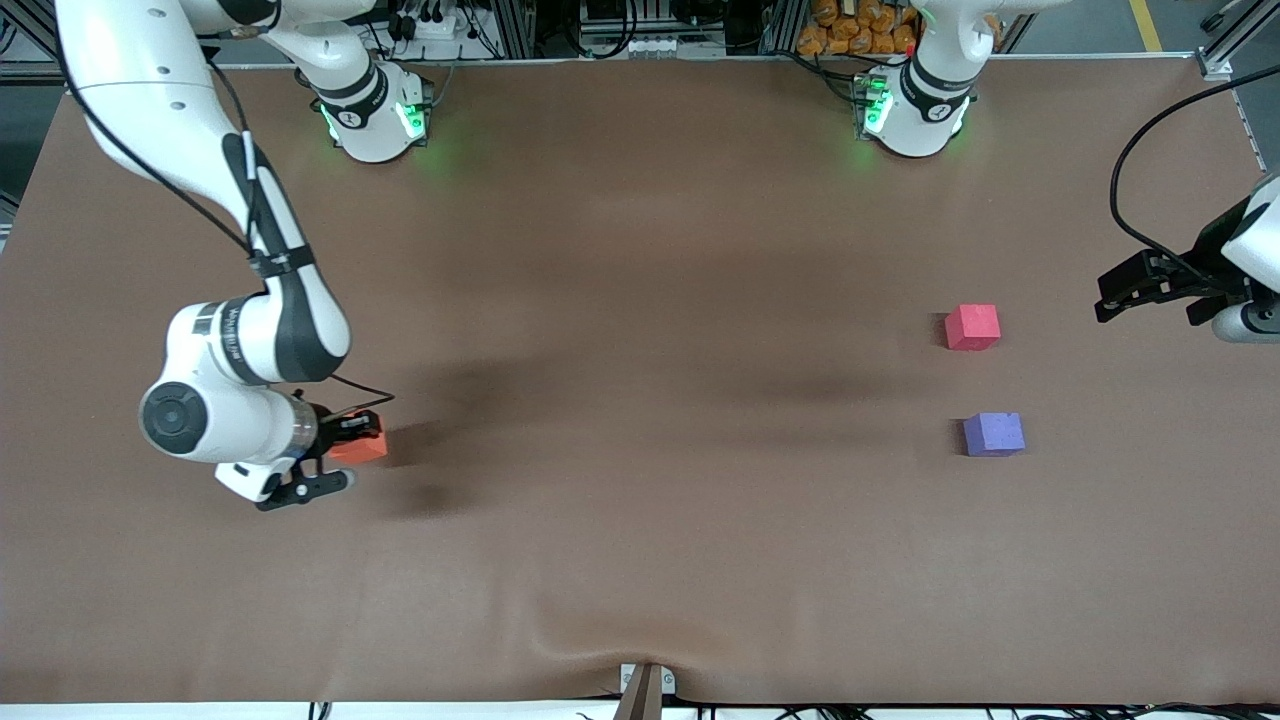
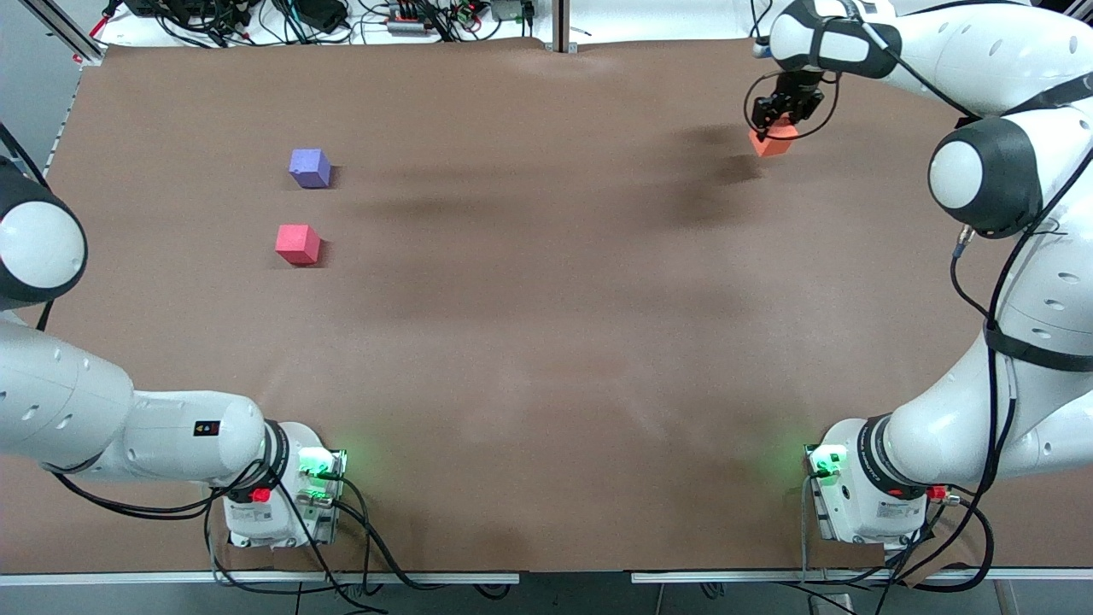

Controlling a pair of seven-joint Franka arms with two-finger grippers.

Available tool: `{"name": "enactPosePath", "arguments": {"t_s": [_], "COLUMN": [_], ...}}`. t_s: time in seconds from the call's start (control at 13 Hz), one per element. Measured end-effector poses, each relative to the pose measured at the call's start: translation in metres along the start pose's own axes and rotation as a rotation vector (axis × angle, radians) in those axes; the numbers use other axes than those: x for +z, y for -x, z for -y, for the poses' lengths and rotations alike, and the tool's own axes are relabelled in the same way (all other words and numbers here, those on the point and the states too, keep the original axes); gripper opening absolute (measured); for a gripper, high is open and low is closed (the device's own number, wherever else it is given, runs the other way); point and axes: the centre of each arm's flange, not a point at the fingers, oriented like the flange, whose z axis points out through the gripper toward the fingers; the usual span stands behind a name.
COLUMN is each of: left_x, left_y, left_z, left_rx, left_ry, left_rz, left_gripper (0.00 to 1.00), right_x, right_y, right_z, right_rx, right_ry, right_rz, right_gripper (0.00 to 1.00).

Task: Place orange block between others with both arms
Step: 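Lift the orange cube and carry it toward the table middle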

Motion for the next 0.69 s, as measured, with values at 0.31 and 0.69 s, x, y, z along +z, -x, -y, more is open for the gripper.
{"name": "enactPosePath", "arguments": {"t_s": [0.31, 0.69], "left_x": [0.002, 0.007], "left_y": [-0.001, -0.002], "left_z": [0.000, 0.000], "left_rx": [-0.002, -0.010], "left_ry": [0.011, 0.039], "left_rz": [0.003, 0.019], "left_gripper": [1.00, 1.00], "right_x": [-0.023, -0.028], "right_y": [-0.011, -0.009], "right_z": [0.086, 0.182], "right_rx": [0.012, 0.033], "right_ry": [-0.015, -0.026], "right_rz": [-0.009, -0.018], "right_gripper": [0.56, 0.56]}}
